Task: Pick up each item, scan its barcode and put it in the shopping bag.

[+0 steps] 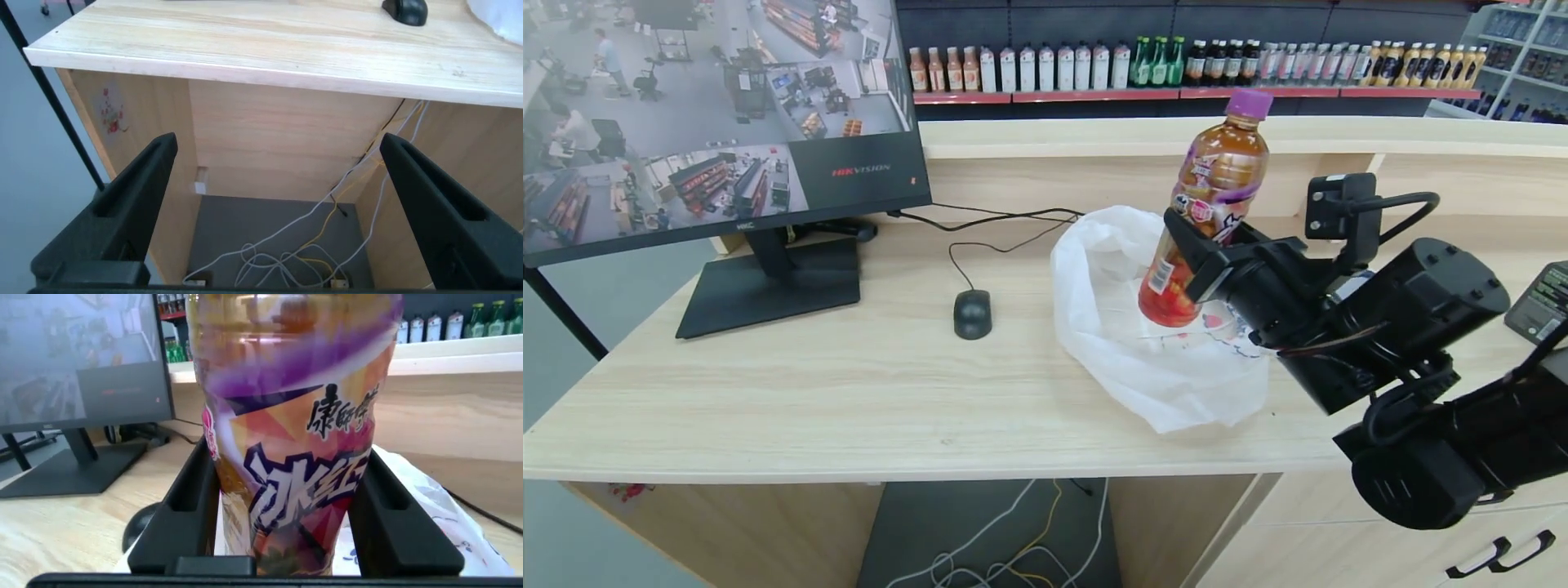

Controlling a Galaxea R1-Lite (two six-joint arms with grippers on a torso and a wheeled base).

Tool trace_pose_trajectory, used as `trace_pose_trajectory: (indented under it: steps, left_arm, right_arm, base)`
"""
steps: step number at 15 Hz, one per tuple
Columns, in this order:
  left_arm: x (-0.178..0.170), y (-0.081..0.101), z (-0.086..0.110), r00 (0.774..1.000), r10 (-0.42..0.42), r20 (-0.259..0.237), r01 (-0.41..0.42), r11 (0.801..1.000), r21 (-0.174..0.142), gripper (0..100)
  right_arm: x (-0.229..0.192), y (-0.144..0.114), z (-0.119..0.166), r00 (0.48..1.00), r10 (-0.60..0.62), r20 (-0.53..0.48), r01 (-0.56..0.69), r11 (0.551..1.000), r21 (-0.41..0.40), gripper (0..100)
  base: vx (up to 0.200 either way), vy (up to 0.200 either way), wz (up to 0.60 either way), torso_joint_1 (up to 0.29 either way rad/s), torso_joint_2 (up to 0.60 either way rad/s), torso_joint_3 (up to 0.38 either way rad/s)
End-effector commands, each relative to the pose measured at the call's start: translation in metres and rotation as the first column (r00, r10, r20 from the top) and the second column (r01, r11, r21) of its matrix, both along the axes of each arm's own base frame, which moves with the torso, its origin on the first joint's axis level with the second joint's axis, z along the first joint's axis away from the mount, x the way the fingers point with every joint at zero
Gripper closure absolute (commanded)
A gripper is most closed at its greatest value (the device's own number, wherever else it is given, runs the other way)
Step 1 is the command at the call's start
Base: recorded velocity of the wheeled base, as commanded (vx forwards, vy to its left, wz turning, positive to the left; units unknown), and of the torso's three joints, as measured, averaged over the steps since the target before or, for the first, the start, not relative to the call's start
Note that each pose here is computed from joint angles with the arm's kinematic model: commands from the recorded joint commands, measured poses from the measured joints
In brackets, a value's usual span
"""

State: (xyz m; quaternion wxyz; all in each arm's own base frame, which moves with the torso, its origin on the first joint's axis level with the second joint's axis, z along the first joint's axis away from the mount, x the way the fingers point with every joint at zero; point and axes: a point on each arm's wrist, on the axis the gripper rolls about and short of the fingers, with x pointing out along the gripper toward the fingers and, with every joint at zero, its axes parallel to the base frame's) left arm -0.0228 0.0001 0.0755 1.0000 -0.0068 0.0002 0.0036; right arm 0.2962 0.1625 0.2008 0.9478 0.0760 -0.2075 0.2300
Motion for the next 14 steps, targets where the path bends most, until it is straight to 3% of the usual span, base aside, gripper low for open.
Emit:
trace_pose_trajectory:
  steps: [1,14]
  left_arm:
    - [0.0,0.0,0.0,1.0,0.0,0.0,0.0,1.0,0.0,0]
    - [0.0,0.0,0.0,1.0,0.0,0.002,0.0,1.0,0.0,0]
  right_arm:
    - [0.021,0.009,-0.014,1.0,-0.001,-0.013,0.001,1.0,-0.012,100]
    - [0.059,0.037,-0.047,0.999,0.029,-0.025,-0.029,0.999,-0.031,100]
  base:
    - [0.0,0.0,0.0,0.0,0.0,0.0]
    - [0.0,0.0,0.0,0.0,0.0,0.0]
